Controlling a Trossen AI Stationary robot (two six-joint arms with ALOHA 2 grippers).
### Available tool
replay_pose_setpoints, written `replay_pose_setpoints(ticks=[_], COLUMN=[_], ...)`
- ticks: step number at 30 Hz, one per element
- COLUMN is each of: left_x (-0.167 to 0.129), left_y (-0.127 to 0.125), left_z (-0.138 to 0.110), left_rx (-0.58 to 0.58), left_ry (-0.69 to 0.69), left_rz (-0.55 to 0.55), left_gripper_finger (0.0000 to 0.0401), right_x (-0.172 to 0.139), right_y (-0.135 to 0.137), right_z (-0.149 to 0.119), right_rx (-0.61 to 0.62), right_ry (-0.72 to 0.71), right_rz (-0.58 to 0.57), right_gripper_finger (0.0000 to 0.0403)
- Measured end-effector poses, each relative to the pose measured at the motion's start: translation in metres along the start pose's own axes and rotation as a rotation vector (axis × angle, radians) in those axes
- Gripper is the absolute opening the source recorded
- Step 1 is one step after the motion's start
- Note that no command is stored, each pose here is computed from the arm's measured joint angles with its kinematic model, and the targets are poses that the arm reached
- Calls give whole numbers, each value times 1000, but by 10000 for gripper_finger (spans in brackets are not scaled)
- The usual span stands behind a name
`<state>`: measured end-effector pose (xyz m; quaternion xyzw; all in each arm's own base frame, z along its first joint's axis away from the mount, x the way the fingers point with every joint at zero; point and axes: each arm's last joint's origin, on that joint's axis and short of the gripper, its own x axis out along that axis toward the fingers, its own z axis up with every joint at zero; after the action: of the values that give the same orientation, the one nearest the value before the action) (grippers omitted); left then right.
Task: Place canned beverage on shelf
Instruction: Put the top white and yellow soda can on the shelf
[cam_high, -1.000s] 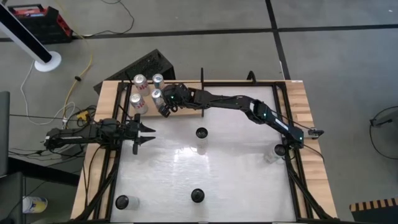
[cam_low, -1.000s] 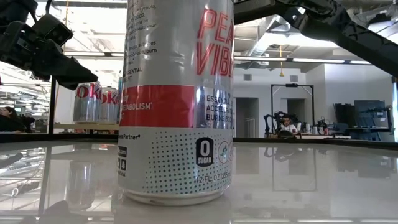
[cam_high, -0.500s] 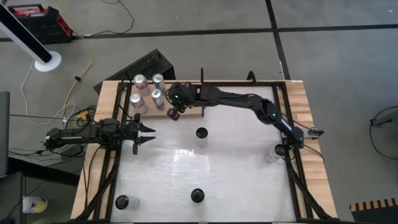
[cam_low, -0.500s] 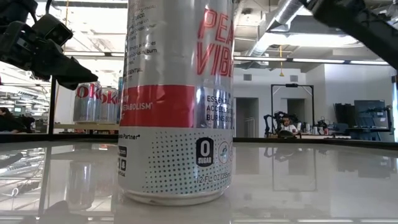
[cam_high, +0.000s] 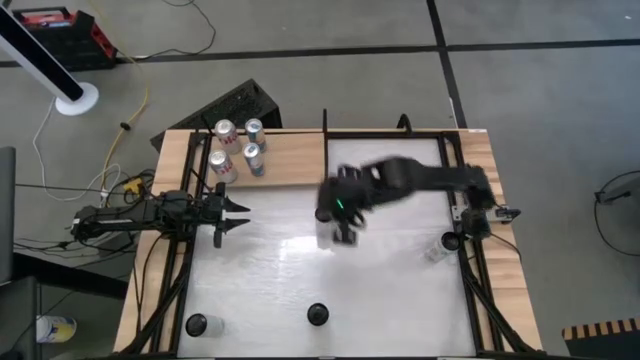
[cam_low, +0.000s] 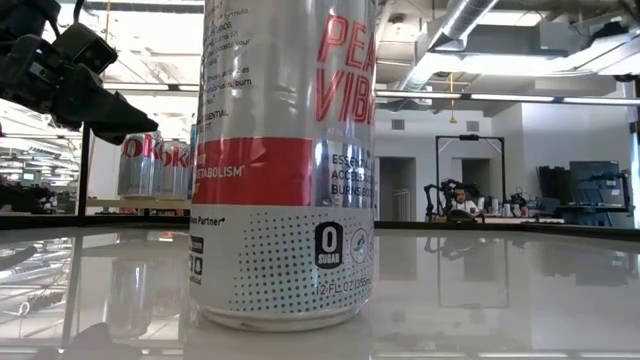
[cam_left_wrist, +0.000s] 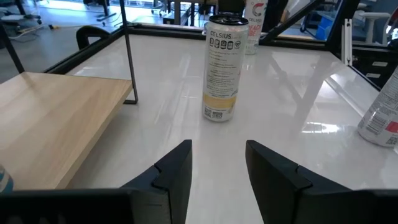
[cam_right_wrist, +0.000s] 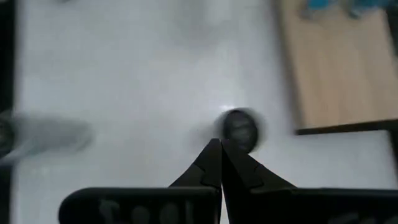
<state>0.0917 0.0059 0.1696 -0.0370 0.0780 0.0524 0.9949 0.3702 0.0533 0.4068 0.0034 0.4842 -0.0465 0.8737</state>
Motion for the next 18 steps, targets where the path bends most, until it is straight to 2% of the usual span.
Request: replay_pose_setpoints(ticks=[2,5,8,9,12,18], left_x=[0,0,0,0,0,0], left_y=[0,0,0,0,0,0], left_z=[0,0,0,0,0,0], left_rx=[0,0,0,0,0,0], left_ry=[0,0,0,0,0,0], left_rz=[0,1,2,1,2,2], left_gripper_finger=[135,135,135,135,135,135], right_x=[-12,-21,-24,-25,-25,-9], right_y=[27,63,88,92,92,68], right_z=[-13,-35,-58,-64,-83,-105], right_rx=[-60,-131,-188,-198,-182,-172], right_ry=[-18,-75,-164,-197,-300,-584], right_rz=[24,-1,-37,-18,61,309], right_gripper_finger=[24,24,24,24,24,25])
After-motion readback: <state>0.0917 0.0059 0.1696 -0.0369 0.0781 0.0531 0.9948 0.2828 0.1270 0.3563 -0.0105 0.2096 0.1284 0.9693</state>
